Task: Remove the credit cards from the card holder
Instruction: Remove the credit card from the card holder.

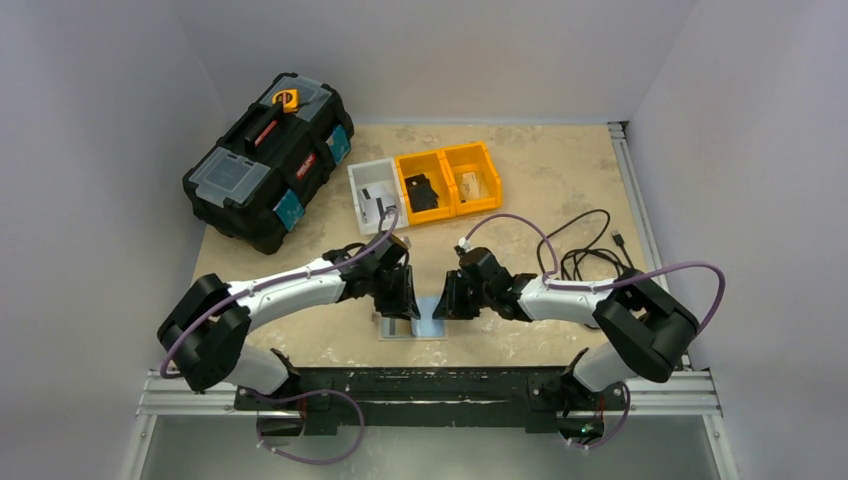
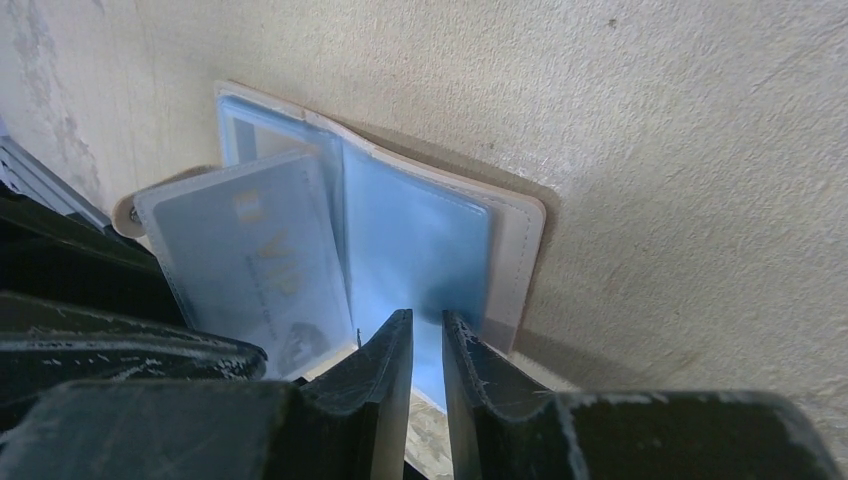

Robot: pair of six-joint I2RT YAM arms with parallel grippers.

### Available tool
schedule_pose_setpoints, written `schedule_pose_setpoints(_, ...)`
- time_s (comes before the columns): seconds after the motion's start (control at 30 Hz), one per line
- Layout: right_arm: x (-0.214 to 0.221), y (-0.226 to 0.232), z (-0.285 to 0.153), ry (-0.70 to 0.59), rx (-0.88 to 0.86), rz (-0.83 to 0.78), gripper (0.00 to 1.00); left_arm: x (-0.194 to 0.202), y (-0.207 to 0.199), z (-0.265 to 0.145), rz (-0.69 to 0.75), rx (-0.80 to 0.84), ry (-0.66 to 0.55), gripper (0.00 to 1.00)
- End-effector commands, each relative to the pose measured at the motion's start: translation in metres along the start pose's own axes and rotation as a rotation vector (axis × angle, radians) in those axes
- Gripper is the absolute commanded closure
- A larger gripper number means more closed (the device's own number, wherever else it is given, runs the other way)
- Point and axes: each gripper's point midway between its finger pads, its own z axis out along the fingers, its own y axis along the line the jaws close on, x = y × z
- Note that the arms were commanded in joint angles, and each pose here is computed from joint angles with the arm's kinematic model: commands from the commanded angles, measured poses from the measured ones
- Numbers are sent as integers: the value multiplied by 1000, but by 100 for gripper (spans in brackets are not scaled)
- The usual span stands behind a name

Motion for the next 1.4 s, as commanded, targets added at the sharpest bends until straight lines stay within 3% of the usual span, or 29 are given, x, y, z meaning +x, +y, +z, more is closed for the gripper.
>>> schedule_pose_setpoints(0.0, 8, -22, -2, 6, 77, -13, 80, -9, -27, 1, 37, 61, -6, 72)
schedule_pose_setpoints(0.37, 8, -22, -5, -4, 75, -5, 76, -10, -40, 14, 44, 81, 20, 66)
schedule_pose_setpoints(0.97, 12, -37, -10, -12, 141, 38, 76, -15, -28, 1, 49, 26, -46, 42)
schedule_pose_setpoints(1.17, -3, -39, -31, -100, 194, 57, 72, -13, -21, 2, 39, 23, -51, 45)
schedule_pose_setpoints(1.37, -25, -26, -47, -169, 209, 11, 70, -12, -16, 2, 25, 39, -54, 64)
